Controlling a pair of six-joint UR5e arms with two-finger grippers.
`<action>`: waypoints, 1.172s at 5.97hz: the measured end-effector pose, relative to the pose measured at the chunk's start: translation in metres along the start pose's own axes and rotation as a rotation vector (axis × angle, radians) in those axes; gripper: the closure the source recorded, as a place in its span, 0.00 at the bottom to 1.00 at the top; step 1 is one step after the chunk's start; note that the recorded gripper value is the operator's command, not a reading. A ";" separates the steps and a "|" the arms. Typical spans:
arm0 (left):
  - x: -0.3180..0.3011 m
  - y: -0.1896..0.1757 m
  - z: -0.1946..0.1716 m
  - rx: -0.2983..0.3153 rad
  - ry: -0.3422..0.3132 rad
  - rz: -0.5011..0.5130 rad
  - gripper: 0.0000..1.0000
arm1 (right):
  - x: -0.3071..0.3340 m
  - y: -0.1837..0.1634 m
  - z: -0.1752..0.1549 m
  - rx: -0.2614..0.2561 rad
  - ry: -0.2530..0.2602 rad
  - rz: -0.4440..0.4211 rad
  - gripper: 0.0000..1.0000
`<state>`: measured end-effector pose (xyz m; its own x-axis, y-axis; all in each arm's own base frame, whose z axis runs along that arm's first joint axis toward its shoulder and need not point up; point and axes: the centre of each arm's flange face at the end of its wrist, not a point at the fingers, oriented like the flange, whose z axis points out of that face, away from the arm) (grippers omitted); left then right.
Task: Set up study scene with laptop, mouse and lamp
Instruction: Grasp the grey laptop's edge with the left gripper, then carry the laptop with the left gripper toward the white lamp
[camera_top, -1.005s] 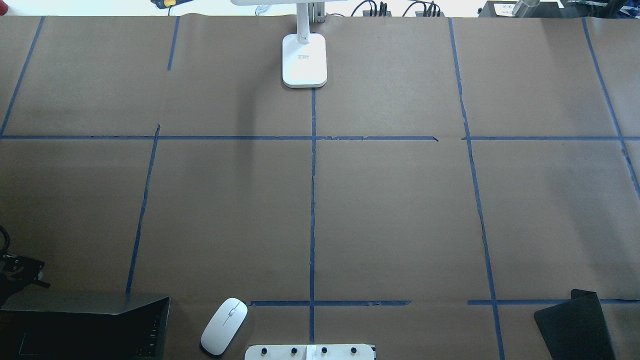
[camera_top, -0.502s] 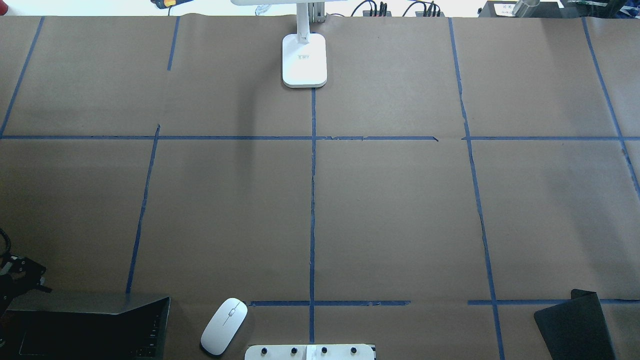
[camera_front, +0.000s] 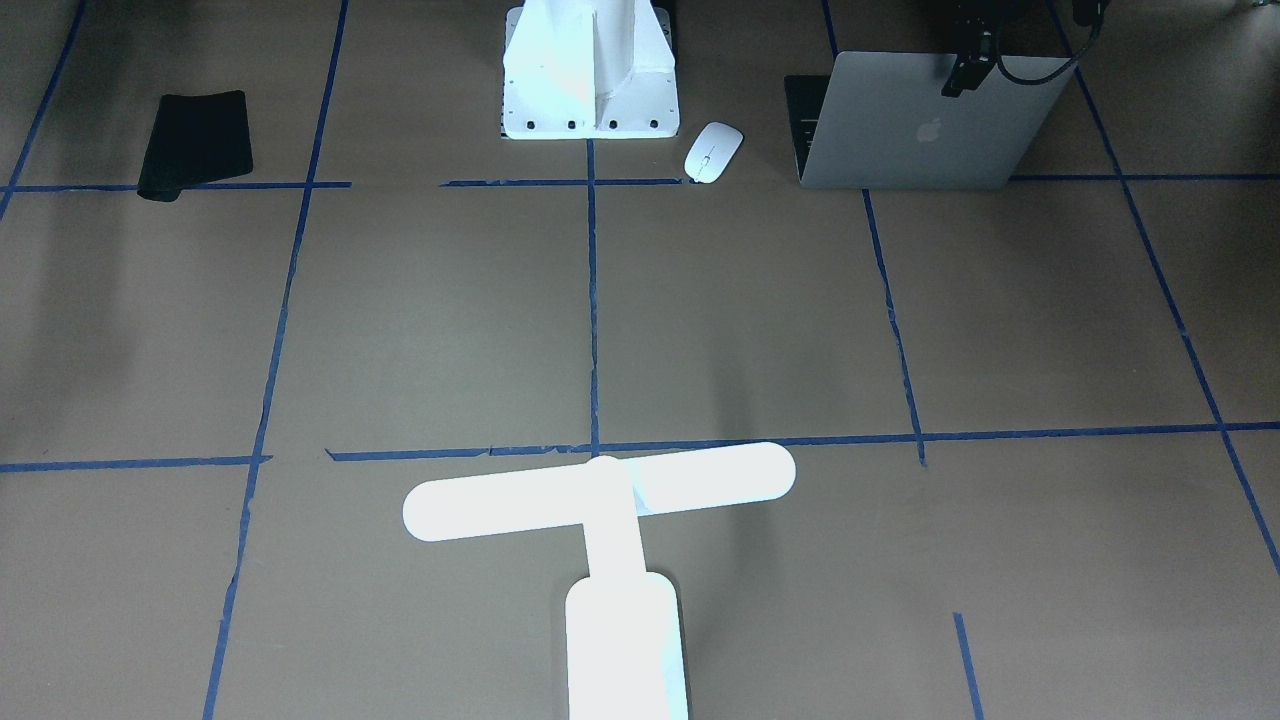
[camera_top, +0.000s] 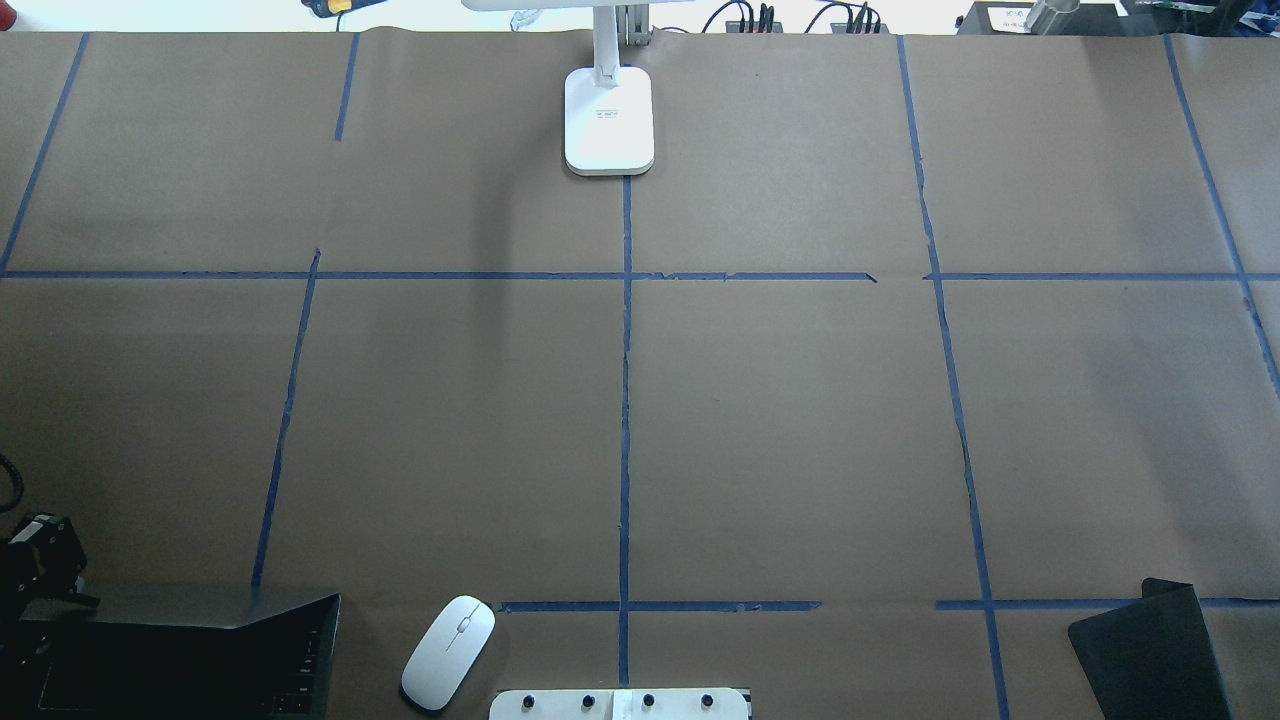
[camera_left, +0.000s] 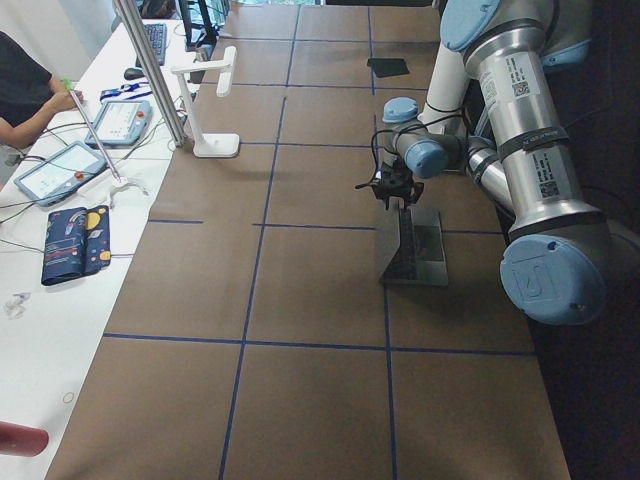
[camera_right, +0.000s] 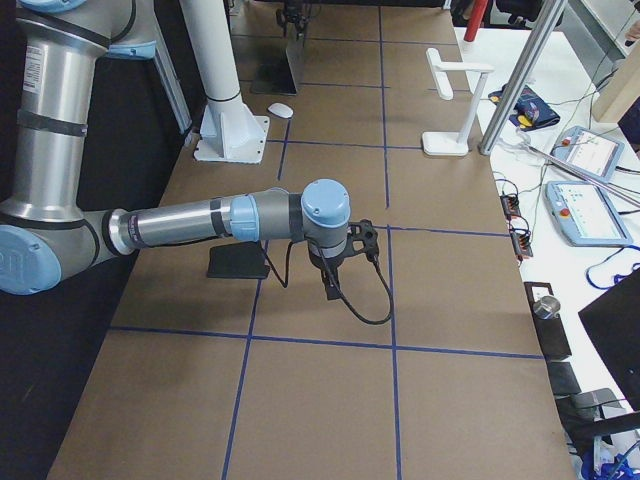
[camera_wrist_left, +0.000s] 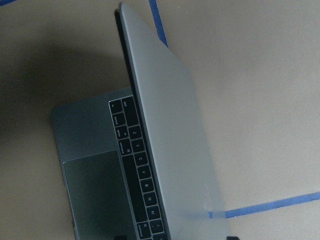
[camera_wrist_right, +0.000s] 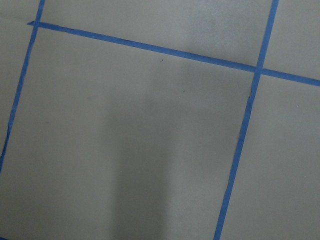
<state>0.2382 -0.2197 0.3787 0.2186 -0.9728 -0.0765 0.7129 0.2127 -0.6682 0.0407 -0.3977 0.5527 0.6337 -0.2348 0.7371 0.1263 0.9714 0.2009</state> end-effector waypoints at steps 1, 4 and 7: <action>0.004 0.004 -0.003 -0.012 0.017 -0.005 1.00 | -0.001 0.001 0.000 0.000 0.000 0.000 0.00; 0.037 -0.015 -0.042 -0.033 0.149 -0.077 1.00 | -0.001 0.002 0.000 0.000 -0.001 0.001 0.00; 0.127 0.008 -0.083 -0.016 0.295 -0.010 1.00 | 0.006 0.003 0.005 -0.013 -0.002 0.014 0.00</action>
<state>0.2164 -0.3490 0.3019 0.0071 -0.9599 -0.2801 0.7027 0.2040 -0.6816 0.0406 -0.3962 0.5608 0.6336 -0.2215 0.7413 0.1271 0.9749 0.1827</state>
